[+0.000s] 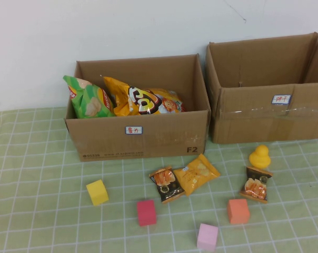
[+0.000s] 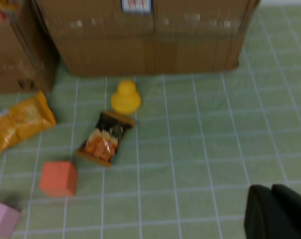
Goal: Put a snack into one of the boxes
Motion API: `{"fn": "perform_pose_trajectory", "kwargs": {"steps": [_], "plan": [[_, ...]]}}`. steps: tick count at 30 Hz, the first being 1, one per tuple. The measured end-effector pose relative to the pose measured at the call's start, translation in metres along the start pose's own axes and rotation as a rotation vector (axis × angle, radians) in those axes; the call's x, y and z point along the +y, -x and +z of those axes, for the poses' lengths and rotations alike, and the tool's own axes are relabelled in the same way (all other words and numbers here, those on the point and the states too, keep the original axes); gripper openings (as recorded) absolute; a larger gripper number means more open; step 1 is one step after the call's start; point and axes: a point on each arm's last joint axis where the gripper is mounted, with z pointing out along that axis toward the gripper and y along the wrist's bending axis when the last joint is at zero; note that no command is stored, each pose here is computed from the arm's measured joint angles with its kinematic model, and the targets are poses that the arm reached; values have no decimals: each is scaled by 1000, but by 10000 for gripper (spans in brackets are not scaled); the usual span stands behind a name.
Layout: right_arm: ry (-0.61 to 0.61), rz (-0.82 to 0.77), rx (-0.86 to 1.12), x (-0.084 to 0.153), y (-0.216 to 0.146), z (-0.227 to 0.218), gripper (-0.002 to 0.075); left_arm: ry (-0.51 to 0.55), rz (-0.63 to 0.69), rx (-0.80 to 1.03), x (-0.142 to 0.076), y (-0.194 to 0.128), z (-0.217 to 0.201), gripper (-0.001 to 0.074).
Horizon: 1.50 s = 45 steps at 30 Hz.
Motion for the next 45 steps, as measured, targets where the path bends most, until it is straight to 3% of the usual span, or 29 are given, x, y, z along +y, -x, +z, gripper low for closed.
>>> {"fn": "perform_pose_trajectory", "kwargs": {"steps": [11,19,22,29,31,39,45], "plan": [[16,13,157,-3,7,69,28,15,6,85,4,-26,14,-2],[134,-123,264,30,15,114,136,41,83,262,5,-18,27,-2],[175,-163,292,48,27,137,217,59,132,329,6,-13,34,-2],[223,-214,418,82,33,203,528,53,165,357,6,-13,45,-2],[222,-200,460,87,30,223,572,52,171,357,6,-15,46,-2],[170,-79,548,93,20,271,608,45,169,365,8,-31,50,-2],[167,-55,530,96,27,279,608,43,167,350,7,-29,51,-2]]}}
